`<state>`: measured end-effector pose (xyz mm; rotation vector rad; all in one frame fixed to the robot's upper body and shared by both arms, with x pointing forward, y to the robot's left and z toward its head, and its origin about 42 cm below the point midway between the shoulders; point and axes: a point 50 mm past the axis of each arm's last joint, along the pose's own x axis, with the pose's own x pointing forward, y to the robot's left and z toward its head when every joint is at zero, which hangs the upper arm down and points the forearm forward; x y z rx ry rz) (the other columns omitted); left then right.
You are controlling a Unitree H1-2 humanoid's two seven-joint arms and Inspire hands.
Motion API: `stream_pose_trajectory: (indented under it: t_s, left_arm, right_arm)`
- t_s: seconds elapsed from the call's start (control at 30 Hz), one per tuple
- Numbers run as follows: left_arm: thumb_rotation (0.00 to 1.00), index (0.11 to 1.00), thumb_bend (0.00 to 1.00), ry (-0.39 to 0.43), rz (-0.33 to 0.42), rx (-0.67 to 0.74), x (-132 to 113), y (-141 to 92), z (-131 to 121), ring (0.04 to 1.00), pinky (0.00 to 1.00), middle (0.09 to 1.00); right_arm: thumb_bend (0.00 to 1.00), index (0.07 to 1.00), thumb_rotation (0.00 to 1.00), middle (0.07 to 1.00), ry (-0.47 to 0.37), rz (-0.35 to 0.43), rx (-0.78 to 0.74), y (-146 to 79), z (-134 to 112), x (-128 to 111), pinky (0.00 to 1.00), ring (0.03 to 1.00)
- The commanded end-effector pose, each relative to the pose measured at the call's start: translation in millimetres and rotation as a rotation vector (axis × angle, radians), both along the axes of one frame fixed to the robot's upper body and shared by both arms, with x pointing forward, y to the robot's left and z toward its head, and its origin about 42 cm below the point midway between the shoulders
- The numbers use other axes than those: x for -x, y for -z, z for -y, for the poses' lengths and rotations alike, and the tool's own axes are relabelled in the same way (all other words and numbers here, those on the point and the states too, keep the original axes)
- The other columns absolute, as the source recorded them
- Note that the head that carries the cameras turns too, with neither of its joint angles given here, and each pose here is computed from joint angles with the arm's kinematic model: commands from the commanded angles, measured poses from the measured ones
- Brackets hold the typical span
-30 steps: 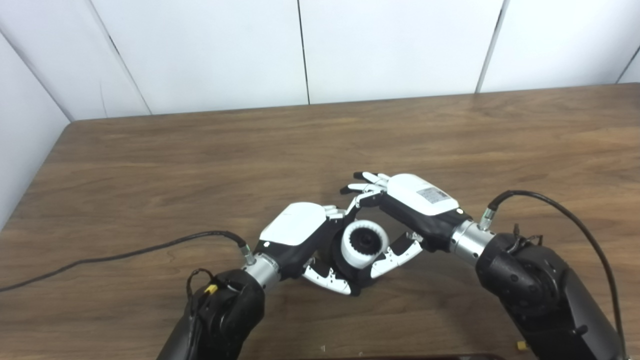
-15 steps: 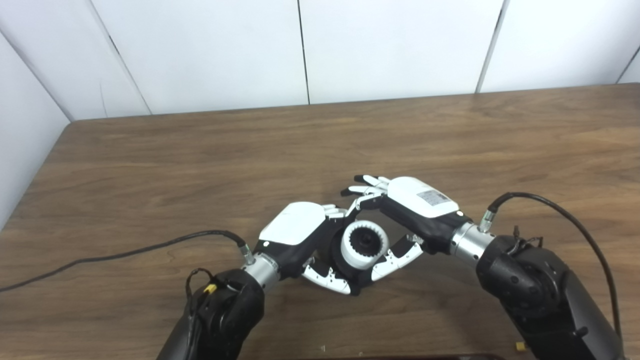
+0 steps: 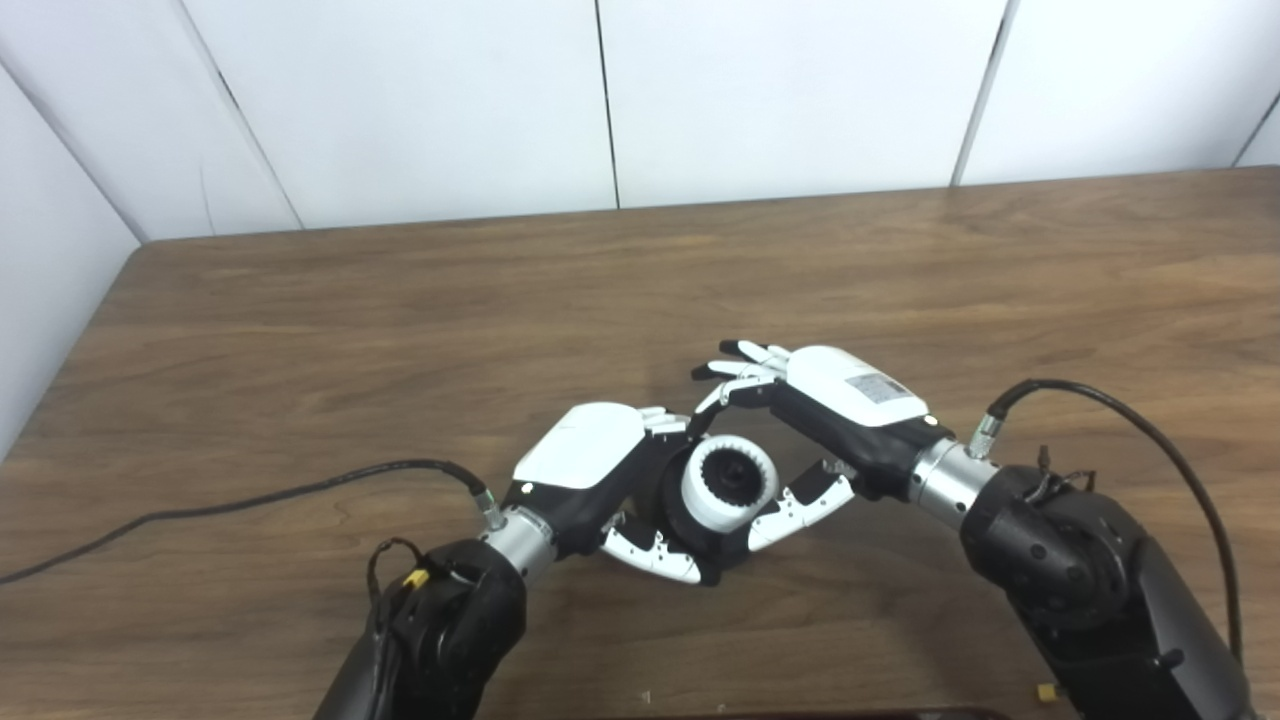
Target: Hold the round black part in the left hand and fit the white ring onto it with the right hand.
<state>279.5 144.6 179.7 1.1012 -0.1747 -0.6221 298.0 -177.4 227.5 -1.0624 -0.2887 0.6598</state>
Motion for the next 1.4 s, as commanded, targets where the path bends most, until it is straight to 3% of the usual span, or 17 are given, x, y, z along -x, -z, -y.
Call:
stream_pose_trajectory:
  t_s: [0.0, 0.67, 1.13, 1.27, 1.37]
  left_arm:
    - [0.39, 0.750, 0.89, -0.007, 0.089, 0.023, -2, -16, 0, 0.905, 0.84, 0.865]
    - [0.42, 0.814, 1.00, -0.035, 0.034, -0.011, -2, -23, -18, 0.905, 0.85, 0.877]
    - [0.43, 0.897, 1.00, -0.067, -0.003, 0.000, 0, -25, -38, 0.909, 0.82, 0.892]
    - [0.42, 0.944, 1.00, -0.087, -0.031, 0.013, 1, -27, -46, 0.918, 0.81, 0.910]
    - [0.42, 0.984, 1.00, -0.121, -0.066, 0.053, 1, -31, -54, 0.943, 0.83, 0.943]
  right_arm:
    - [0.95, 0.698, 0.42, 0.904, 0.004, 0.065, -0.034, -12, 2, -6, 1.00, 0.991]
    - [0.97, 0.685, 0.41, 0.898, 0.065, 0.088, -0.044, -20, 16, -14, 1.00, 0.987]
    - [0.98, 0.687, 0.40, 0.895, 0.116, 0.086, -0.063, -22, 27, -16, 0.97, 0.973]
    - [0.99, 0.738, 0.39, 0.896, 0.143, 0.074, -0.098, -22, 33, -16, 0.98, 0.968]
    - [0.99, 0.833, 0.40, 0.912, 0.167, 0.056, -0.137, -21, 39, -14, 0.95, 0.954]
